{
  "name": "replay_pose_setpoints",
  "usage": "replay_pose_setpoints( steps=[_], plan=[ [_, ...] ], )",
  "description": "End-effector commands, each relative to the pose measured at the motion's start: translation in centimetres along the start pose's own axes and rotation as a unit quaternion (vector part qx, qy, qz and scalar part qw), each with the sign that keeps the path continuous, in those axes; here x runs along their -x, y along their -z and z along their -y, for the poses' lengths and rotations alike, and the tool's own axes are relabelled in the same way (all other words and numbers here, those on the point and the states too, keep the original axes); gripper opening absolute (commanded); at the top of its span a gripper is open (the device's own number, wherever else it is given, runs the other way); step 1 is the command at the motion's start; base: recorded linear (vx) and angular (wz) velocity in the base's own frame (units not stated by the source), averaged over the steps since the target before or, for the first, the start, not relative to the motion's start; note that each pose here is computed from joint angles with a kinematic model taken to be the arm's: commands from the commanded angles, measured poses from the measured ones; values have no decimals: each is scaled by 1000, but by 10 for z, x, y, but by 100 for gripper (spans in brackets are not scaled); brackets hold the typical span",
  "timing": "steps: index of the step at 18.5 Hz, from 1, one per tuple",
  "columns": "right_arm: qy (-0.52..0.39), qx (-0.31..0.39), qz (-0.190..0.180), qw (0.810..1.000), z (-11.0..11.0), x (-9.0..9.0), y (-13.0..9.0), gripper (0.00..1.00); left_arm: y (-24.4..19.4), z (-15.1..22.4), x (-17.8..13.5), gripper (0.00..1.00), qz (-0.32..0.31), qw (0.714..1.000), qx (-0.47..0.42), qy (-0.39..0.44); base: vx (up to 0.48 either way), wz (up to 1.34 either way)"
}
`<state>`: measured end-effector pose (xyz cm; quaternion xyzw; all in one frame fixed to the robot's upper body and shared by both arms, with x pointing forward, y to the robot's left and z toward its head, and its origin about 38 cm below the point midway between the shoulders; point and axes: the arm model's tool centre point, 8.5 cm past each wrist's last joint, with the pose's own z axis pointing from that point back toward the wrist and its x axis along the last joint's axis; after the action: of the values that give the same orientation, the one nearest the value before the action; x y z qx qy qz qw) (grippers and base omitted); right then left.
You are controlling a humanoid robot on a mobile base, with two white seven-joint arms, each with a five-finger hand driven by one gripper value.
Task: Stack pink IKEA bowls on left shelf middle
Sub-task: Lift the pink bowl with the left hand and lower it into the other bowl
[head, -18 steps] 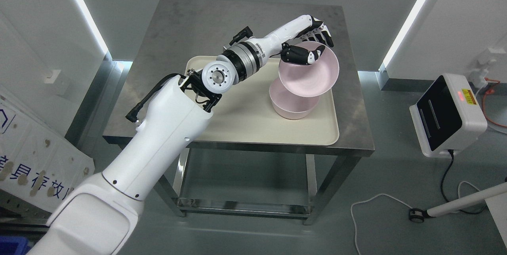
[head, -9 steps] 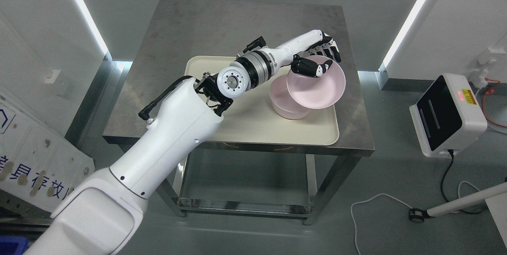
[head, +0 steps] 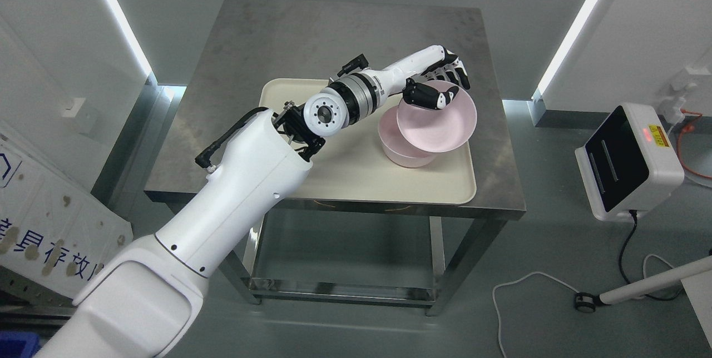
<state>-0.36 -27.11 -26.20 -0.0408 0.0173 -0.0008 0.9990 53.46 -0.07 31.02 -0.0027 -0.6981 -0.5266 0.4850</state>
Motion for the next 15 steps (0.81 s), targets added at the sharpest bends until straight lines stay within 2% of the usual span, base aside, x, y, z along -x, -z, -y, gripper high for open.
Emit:
replay_pose_setpoints(
  steps=[1,15],
  plan=[
    [6,8,3,1000,11,7,1,100,-6,-11,21,4,-24,1000,-11,-13,0,0],
    [6,8,3,1000,11,7,1,100,-12,-9,41,9,-38,998,-20,-37,0,0]
  ],
)
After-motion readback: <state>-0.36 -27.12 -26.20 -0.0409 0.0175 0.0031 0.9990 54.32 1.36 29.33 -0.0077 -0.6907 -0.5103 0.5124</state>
